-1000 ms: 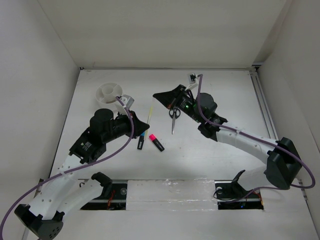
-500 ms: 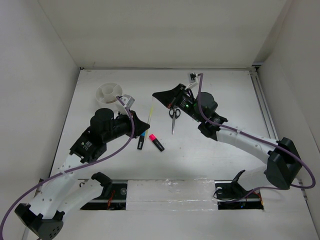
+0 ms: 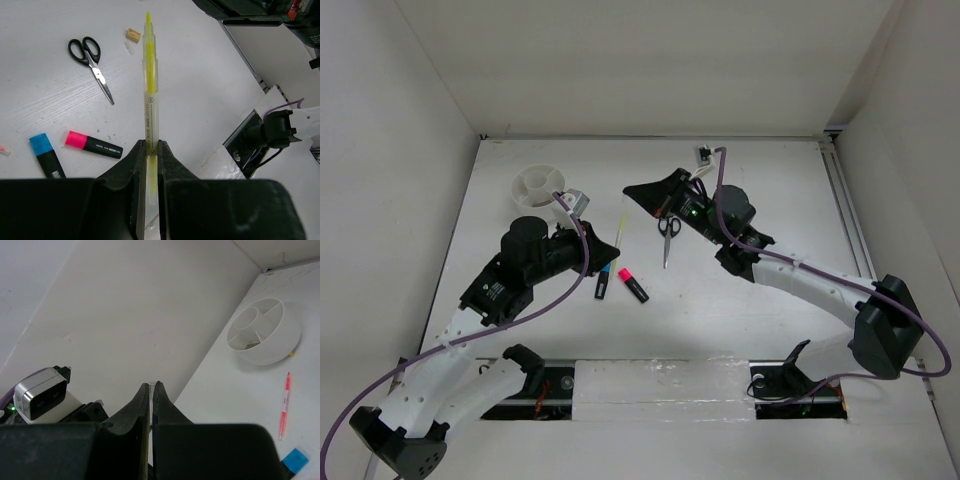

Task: Sort the stationery into containers
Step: Close the pen cap on the pen.

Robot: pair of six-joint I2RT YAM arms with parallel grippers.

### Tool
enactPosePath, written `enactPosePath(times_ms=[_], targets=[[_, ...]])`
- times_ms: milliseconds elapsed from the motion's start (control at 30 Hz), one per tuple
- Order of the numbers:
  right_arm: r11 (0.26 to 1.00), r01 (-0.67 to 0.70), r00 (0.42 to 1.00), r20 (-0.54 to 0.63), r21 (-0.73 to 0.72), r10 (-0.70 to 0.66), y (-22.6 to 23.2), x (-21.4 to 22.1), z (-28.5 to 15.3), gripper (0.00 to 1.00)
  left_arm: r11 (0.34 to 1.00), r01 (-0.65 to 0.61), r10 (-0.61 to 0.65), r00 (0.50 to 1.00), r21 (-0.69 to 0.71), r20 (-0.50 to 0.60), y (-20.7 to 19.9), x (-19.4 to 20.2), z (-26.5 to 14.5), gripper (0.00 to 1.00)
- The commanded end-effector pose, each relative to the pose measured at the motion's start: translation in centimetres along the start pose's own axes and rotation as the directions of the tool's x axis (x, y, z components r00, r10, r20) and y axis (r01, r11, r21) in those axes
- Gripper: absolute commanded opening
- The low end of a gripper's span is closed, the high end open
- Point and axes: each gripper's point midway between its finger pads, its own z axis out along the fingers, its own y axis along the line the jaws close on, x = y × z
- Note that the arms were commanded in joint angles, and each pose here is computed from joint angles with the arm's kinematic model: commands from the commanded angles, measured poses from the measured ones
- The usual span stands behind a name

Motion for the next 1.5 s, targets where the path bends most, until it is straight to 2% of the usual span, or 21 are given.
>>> enactPosePath(times_ms=[0,267,933,1467], targets=[[0.997,0.003,0.999,0.032,-0.079,0.0,2.0,-0.7,-0.2,0.0,0.999,-0.029,0.028,0.999,0.025,0.047,-0.6,-1.3,-0.1,0.0],[0.999,0.003,0.999,0.05,-0.052,0.0,1.1,-1.0,0.1,0.0,0.999,-0.032,0.031,0.998,0.028,0.055,-0.7,-1.4,-0.3,0.0],[0.997,-0.025,1.0,0.005,-0.074,0.026,0.7,0.4,-0.2,0.0,1.0,-0.031,0.03,0.997,0.003,0.066,-0.3,-1.6,-0.3,0.0],[0.998,0.005,0.994,0.108,-0.066,0.002,1.5,-3.8,-0.5,0.0,0.999,-0.032,0.03,0.998,0.02,0.058,-0.6,-1.5,-0.3,0.0]])
